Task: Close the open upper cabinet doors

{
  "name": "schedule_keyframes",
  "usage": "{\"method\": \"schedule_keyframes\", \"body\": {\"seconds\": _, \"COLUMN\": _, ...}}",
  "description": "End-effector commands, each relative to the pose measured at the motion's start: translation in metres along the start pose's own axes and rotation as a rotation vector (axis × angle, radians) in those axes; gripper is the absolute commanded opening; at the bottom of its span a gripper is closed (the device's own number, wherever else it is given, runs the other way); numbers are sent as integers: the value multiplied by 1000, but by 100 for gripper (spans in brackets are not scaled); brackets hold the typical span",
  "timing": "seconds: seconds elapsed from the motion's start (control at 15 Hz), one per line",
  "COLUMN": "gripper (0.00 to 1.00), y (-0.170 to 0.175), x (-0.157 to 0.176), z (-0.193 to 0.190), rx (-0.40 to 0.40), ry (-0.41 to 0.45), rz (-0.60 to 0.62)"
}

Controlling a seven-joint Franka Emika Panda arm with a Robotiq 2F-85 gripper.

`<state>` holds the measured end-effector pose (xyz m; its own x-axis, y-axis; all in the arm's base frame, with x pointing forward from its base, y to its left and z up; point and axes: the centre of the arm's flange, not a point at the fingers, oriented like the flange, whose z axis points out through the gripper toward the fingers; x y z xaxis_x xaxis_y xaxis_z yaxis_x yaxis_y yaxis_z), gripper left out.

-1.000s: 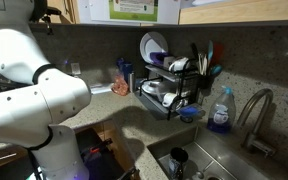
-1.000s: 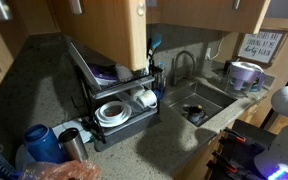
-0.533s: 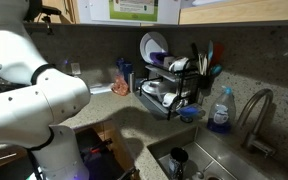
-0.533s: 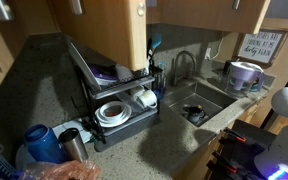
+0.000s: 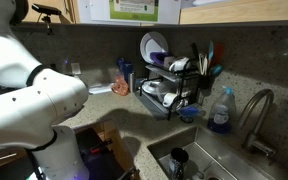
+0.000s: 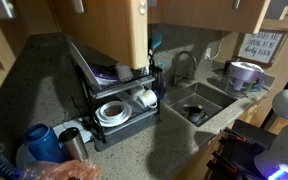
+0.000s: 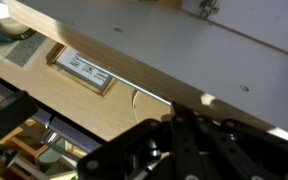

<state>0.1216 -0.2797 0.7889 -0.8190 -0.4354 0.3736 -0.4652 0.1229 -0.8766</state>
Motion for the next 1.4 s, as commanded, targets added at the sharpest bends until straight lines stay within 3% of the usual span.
{"method": "schedule_keyframes", "body": {"seconds": 0.0, "gripper": 1, "y": 5, "x": -48, "z": 12, "rx": 4, "ry": -172, "rz": -36}}
{"method": "schedule_keyframes", "body": {"seconds": 0.4, "gripper": 1, "y": 12, "x": -108, "z": 24, "rx": -14, "ry": -409, "rz": -102}}
{"method": "schedule_keyframes", "body": {"seconds": 1.0, "gripper": 1, "y": 15, "x": -114, "z": 11, "rx": -45, "ry": -753, "rz": -367}}
{"method": "schedule_keyframes", "body": {"seconds": 1.33, "gripper": 1, "y": 22, "x": -119, "z": 0, "rx": -57, "ry": -885, "rz": -513}}
